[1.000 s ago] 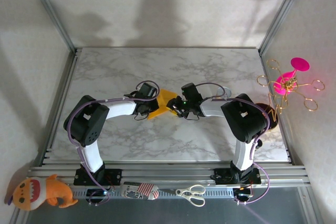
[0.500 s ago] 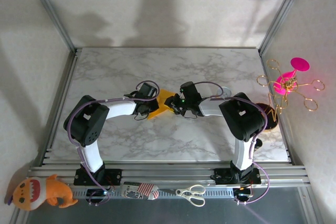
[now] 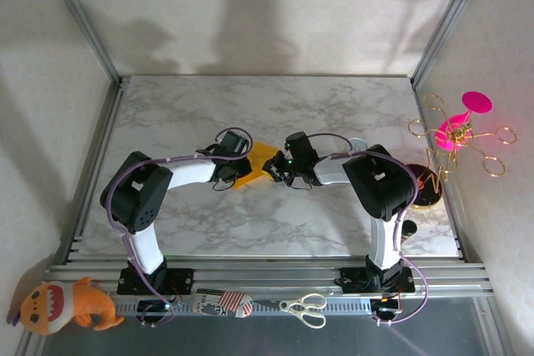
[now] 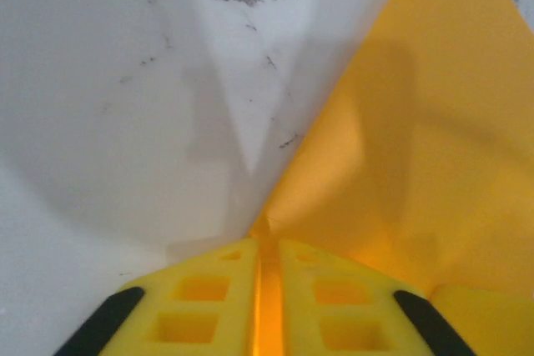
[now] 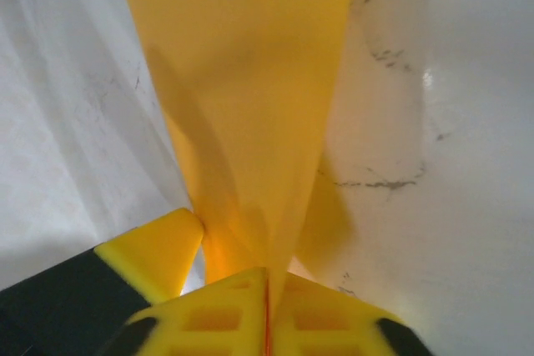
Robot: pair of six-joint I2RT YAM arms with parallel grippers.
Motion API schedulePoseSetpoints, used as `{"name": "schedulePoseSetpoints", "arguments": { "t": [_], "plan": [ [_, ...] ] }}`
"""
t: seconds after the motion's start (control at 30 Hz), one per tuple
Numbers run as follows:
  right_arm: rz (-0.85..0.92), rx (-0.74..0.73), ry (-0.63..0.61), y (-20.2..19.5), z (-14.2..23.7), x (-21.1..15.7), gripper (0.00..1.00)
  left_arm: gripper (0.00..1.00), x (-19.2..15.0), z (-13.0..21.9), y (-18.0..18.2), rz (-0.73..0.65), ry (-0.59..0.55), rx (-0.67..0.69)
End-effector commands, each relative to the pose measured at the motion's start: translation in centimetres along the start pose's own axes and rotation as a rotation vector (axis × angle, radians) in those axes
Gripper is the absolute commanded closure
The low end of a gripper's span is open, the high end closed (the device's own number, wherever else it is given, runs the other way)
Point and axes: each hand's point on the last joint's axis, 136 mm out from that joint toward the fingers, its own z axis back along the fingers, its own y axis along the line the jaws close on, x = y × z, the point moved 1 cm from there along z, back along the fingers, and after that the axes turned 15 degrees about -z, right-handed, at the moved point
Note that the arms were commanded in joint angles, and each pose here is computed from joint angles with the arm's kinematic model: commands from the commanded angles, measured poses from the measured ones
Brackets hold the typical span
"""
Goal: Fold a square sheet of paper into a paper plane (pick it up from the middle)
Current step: Fold the wing for the fifth time at the center of the table.
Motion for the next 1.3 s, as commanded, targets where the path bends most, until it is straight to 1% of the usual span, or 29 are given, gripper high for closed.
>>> {"name": "schedulePoseSetpoints", "arguments": {
  "t": [0.0,0.07,0.17,0.23,0.37,0.4,0.47,0.5,0.6,0.63,0.7,0.87,0.97,1.07,1.13,1.27],
  "plan": [
    [0.036,0.004,-0.038,1.1,0.3,0.2,0.96,0.81,1.9,2.4,-0.2,-0.039,-0.065,-0.008],
    [0.051,-0.007,-0.074,1.2,1.0,0.5,0.98,0.77,3.0,3.6,-1.0,-0.081,-0.114,-0.045],
    [0.071,-0.019,-0.13,1.4,2.3,0.9,0.99,0.64,3.9,5.1,-2.7,-0.193,-0.19,-0.096],
    [0.074,-0.03,-0.158,1.4,3.1,1.2,0.99,0.56,3.7,5.8,-3.8,-0.288,-0.235,-0.122],
    [0.06,-0.051,-0.186,1.0,4.6,1.8,0.99,0.39,2.8,6.9,-4.7,-0.402,-0.317,-0.166],
    [0.057,-0.053,-0.187,1.0,4.9,1.9,1.0,0.33,2.5,7.1,-4.9,-0.431,-0.341,-0.186],
    [0.051,-0.07,-0.187,0.7,5.3,2.1,0.99,0.26,1.8,7.7,-5.6,-0.507,-0.397,-0.221],
    [0.045,-0.087,-0.186,0.5,5.4,2.2,0.99,0.24,1.4,8.1,-5.9,-0.548,-0.432,-0.233],
    [0.031,-0.108,-0.181,0.4,5.8,2.4,0.99,0.23,0.4,8.6,-6.6,-0.642,-0.47,-0.276],
    [0.026,-0.109,-0.182,0.4,5.9,2.5,0.99,0.23,0.1,8.5,-6.7,-0.661,-0.467,-0.284],
    [0.017,-0.102,-0.175,0.7,6.1,2.5,0.99,0.23,-0.6,7.8,-7.1,-0.708,-0.438,-0.299],
    [-0.003,-0.092,-0.149,1.1,6.0,2.2,0.98,0.23,-1.8,5.8,-8.1,-0.825,-0.394,-0.282],
    [-0.008,-0.09,-0.143,1.3,6.1,2.0,0.97,0.26,-2.3,4.5,-8.4,-0.903,-0.376,-0.252],
    [-0.006,-0.086,-0.14,1.5,6.3,2.0,0.96,0.3,-2.8,3.6,-8.8,-0.974,-0.387,-0.239],
    [-0.008,-0.085,-0.132,1.5,6.2,1.9,0.95,0.32,-2.7,3.1,-8.7,-1.025,-0.394,-0.206],
    [-0.018,-0.083,-0.117,1.5,6.1,1.8,0.95,0.39,-2.8,2.0,-8.5,-1.087,-0.385,-0.155]
  ]
}}
